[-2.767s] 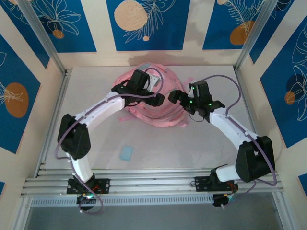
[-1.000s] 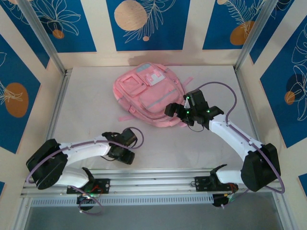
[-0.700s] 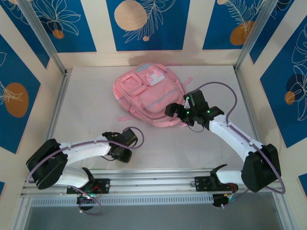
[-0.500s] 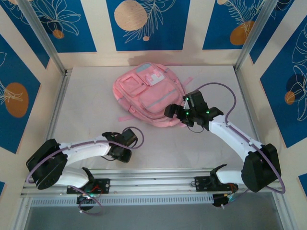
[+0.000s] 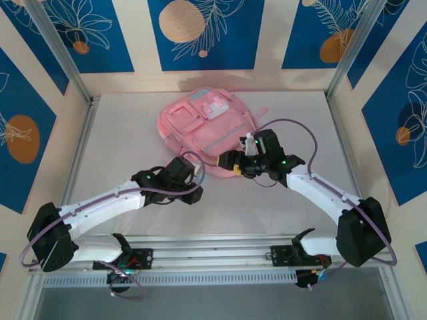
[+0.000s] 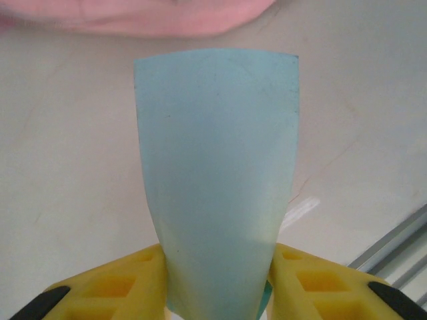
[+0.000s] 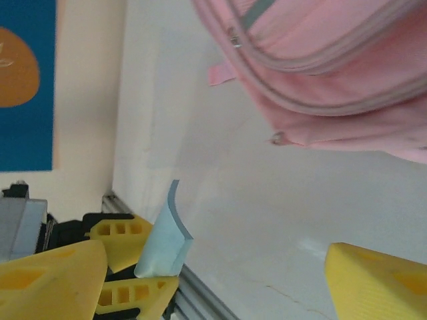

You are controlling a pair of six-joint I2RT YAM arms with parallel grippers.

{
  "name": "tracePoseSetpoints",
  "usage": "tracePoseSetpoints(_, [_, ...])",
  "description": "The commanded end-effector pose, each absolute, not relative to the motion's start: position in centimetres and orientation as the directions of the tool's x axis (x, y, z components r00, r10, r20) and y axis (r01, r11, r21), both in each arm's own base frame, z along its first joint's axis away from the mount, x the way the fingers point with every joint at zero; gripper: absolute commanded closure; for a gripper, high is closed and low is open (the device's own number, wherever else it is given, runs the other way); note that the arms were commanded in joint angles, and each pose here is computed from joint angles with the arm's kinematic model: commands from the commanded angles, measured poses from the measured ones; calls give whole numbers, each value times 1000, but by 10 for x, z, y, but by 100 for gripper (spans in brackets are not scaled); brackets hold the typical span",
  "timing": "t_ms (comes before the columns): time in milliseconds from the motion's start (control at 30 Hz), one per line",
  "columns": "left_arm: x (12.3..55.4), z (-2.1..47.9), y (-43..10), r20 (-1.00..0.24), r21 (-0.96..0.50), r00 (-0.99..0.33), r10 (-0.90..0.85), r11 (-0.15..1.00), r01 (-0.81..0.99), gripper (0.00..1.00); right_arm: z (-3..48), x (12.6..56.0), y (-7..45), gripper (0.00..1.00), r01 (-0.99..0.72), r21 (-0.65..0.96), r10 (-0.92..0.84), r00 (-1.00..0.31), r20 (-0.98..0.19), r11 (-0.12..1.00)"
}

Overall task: Pack the student bag
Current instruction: Pick up the loose stationery from the bottom-center of the table.

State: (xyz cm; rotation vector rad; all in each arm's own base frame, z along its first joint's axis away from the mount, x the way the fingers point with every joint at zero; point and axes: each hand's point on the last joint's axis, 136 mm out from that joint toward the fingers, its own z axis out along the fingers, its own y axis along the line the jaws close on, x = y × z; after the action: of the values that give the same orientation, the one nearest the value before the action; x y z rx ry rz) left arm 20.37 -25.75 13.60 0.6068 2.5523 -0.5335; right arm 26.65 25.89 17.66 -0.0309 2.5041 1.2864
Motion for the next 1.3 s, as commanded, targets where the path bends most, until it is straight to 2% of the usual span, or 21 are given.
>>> tracePoseSetpoints(0, [212, 154, -276, -563, -295, -763, 318, 785, 544, 63, 190, 255, 279, 19, -219, 849, 51, -960, -277, 480])
tracePoseSetpoints(167, [217, 166, -286, -590, -332, -757, 281, 770, 545, 63, 184, 253, 283, 29, -199, 868, 38, -969, -242, 456])
tracePoseSetpoints(333, [216, 168, -291, -594, -371, -764, 251, 757, 538, 64, 187, 246, 291, 49, -214, 892, 10, -971, -237, 398])
tracePoseSetpoints(500, [216, 170, -296, -594, -396, -769, 235, 747, 534, 64, 185, 245, 296, 62, -212, 899, -10, -974, -226, 382])
tracePoseSetpoints(667, [217, 170, -296, -596, -395, -769, 232, 749, 532, 62, 184, 246, 298, 96, -213, 903, -17, -975, -223, 374])
tracePoseSetpoints(700, [218, 170, -295, -596, -390, -768, 234, 752, 532, 55, 184, 247, 297, 99, -215, 901, -13, -974, -227, 378])
tracePoseSetpoints(800, [222, 168, -288, -601, -343, -760, 249, 778, 526, 16, 183, 252, 287, 100, -208, 888, 23, -971, -238, 409])
tracePoseSetpoints(867, [229, 169, -282, -618, -285, -737, 274, 796, 534, 0, 182, 257, 275, 100, -196, 876, 55, -968, -244, 440])
tracePoseSetpoints(1033, [258, 175, -284, -674, -126, -649, 352, 811, 571, 0, 169, 278, 224, 100, -83, 823, 197, -953, -231, 562])
tracePoseSetpoints(1167, [283, 173, -304, -693, -26, -577, 432, 785, 619, 0, 161, 290, 176, 100, 51, 791, 343, -916, -206, 610])
tracePoseSetpoints(1267, [304, 168, -323, -702, 28, -532, 474, 765, 644, 4, 157, 292, 140, 100, 137, 765, 437, -877, -202, 630])
